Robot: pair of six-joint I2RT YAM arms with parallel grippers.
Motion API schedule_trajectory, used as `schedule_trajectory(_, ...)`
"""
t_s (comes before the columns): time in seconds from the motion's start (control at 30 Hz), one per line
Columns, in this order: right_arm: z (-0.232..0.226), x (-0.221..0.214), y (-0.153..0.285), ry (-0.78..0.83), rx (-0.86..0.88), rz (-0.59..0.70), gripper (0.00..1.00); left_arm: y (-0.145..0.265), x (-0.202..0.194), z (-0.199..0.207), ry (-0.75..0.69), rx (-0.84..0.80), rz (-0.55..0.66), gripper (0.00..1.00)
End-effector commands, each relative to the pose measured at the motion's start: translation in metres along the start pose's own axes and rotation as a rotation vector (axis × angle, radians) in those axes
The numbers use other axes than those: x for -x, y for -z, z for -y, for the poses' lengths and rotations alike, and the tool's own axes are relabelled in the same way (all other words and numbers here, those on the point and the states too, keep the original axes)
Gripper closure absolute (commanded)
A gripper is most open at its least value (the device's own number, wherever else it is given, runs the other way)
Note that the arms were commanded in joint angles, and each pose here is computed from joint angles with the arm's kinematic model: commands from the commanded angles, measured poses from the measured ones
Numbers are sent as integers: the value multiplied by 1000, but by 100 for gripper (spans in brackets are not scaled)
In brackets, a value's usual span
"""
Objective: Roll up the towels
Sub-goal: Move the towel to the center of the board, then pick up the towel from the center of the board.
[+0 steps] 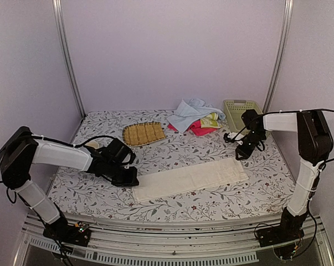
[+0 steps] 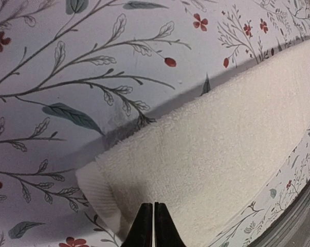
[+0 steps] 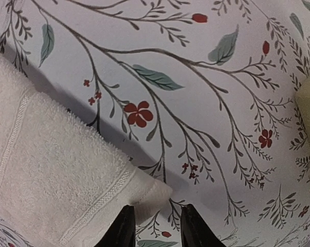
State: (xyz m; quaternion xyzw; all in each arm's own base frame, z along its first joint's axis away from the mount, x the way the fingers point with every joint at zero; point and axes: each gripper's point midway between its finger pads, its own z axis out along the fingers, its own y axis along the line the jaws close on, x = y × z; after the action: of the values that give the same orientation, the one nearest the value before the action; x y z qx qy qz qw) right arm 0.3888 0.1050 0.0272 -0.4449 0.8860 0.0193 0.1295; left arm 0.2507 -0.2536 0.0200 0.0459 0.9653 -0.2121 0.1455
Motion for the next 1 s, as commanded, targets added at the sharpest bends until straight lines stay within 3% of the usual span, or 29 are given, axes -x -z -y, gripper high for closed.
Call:
schedule_trajectory(0.0,-1,8,28,-66,-6,46,63,16,16,22,-24,-41,66,94)
schedule_trajectory(0.27,-19,-13,17,-245,96,6,59,7,18,22,-54,-33,53,89)
schedule_trajectory(0.77,-36,-47,-13,-276,130,-121,56,5,13,11,-54,5,53,89)
schedule_trajectory(0.97,-29,-82,-26,-247,21,-239,68,6,18,12,-64,13,65,89)
